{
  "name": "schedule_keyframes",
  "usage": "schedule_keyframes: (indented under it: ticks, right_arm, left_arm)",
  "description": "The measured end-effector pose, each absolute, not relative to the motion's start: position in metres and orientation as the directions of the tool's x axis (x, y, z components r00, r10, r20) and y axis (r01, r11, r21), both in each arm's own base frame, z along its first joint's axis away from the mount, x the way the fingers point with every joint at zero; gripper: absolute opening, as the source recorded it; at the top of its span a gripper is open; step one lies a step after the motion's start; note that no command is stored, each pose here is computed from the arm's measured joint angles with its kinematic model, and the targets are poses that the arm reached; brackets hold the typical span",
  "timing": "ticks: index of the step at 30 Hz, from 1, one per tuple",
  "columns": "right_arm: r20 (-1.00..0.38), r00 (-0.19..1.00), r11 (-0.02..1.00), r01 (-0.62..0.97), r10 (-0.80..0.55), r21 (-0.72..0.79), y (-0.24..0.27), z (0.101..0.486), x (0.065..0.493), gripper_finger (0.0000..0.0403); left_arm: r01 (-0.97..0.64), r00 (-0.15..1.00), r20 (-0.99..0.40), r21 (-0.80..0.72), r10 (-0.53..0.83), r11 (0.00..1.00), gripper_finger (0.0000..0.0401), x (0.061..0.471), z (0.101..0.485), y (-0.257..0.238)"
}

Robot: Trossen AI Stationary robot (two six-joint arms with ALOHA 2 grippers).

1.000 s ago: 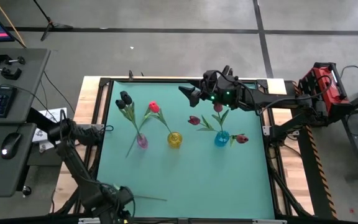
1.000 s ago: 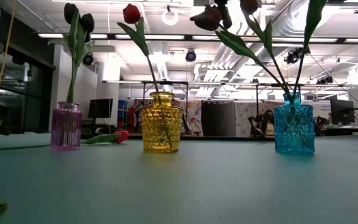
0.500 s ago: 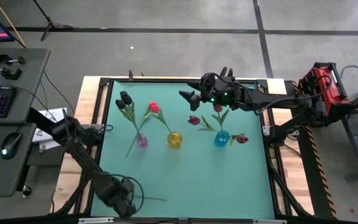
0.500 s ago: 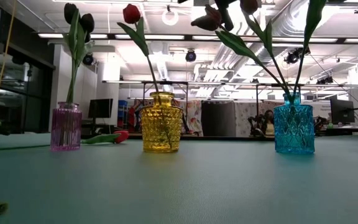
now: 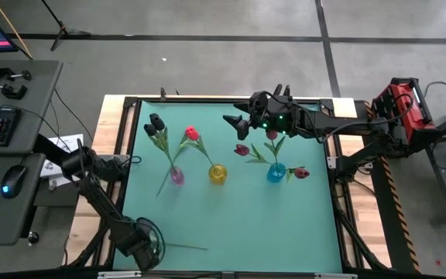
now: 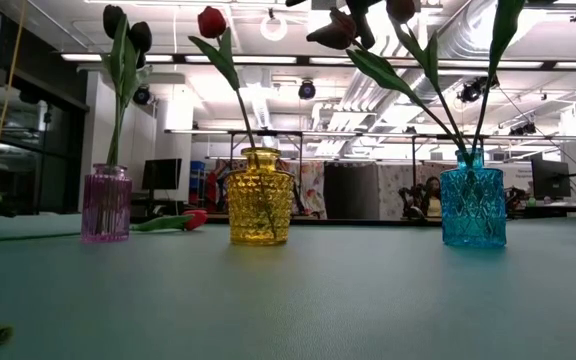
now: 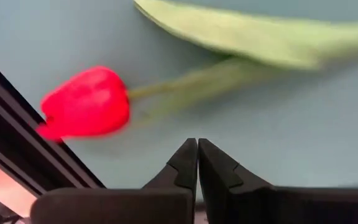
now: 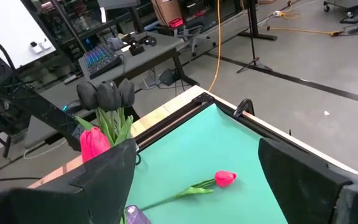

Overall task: Sort flowers into vase by color
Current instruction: Put the bottom pink flower into the yellow vase

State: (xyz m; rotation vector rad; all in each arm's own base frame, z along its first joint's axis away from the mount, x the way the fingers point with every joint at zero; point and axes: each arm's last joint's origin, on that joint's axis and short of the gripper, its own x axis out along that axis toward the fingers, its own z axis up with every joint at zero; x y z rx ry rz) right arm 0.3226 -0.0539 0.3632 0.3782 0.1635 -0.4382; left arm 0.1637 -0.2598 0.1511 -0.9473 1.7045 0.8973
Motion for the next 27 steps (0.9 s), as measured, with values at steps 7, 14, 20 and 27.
schedule_keyframes:
  ticks: [7, 14, 20, 27]
  right_arm:
    - [-0.234, 0.894, 0.837, 0.442, -0.382, 0.321, -0.054, 0.363, 0.323, 0.0325]
    - [-0.234, 0.894, 0.833, 0.443, -0.382, 0.331, -0.054, 0.363, 0.323, 0.0325]
    - [-0.234, 0.895, 0.827, 0.441, -0.379, 0.349, -0.054, 0.363, 0.323, 0.0325]
    - [-0.234, 0.896, 0.827, 0.44, -0.378, 0.35, -0.054, 0.363, 0.323, 0.0325]
  left_arm:
    - [-0.895, -0.293, -0.947, 0.226, -0.128, 0.384, 0.0, 0.157, 0.134, -0.242]
    - [-0.896, -0.293, -0.954, 0.252, -0.061, 0.366, 0.0, 0.168, 0.13, -0.221]
    - [-0.888, -0.257, -0.966, 0.246, 0.025, 0.389, 0.0, 0.184, 0.13, -0.2]
    - [-0.855, -0.171, -0.978, 0.206, 0.117, 0.475, 0.0, 0.204, 0.129, -0.177]
